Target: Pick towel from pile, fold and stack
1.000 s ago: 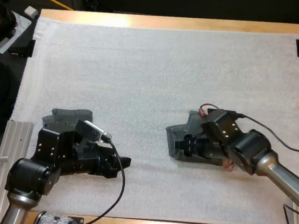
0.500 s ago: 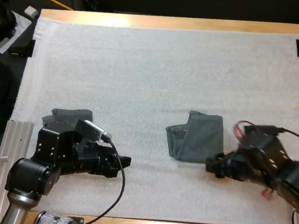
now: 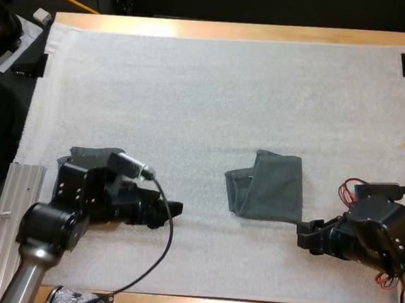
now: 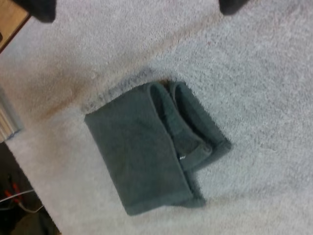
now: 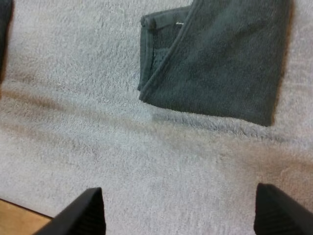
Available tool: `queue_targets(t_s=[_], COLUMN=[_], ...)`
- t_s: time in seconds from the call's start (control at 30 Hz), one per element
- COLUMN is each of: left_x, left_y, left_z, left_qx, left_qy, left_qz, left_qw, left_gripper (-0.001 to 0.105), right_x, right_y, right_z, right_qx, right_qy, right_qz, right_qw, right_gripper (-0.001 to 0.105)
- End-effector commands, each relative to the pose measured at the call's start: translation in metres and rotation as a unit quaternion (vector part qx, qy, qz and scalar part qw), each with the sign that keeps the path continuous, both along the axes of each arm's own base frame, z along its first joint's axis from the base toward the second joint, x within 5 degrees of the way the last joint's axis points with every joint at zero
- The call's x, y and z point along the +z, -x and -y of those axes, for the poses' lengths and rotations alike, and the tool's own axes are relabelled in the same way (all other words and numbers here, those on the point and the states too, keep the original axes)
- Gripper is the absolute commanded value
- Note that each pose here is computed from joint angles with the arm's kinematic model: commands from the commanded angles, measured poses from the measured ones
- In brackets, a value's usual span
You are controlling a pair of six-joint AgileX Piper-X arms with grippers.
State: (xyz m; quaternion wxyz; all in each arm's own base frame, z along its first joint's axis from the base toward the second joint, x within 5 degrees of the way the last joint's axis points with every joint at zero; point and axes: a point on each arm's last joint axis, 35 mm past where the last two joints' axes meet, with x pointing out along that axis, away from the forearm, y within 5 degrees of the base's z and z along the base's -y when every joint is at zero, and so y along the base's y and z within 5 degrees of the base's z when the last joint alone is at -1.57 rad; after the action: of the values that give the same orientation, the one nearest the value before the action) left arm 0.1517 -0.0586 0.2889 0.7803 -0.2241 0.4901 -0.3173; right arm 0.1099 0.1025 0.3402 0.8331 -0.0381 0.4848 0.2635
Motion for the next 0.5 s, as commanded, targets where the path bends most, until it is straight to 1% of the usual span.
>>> queue_targets(t_s=[0.0,0.13,0.3,0.47], left_x=[-0.004,-0.017,-0.035,-0.059], left_y=[-0.014,-0.034,-0.050,-0.067], left_z=[0.005,0.021,0.051,0.080], left_qx=[0.008,0.002,-0.015,-0.012], left_qy=[0.016,0.024,0.017,0.020], left_qz=[-0.016,-0.046,-0.063,-0.084], left_qw=[0.9997,0.9987,0.9978,0.9962], left_gripper=[0.066,0.069,0.069,0.069], right_x=[0.001,0.002,0.001,0.001], right_y=[0.000,0.000,0.000,0.001], right_z=[0.000,0.000,0.000,0.000], right_qx=[0.001,0.004,0.006,0.009], right_qy=[0.001,0.000,-0.001,-0.003], right_qz=[0.002,0.002,0.001,-0.001], right_qw=[1.000,1.000,1.000,1.000], right_gripper=[0.061,0.061,0.061,0.062])
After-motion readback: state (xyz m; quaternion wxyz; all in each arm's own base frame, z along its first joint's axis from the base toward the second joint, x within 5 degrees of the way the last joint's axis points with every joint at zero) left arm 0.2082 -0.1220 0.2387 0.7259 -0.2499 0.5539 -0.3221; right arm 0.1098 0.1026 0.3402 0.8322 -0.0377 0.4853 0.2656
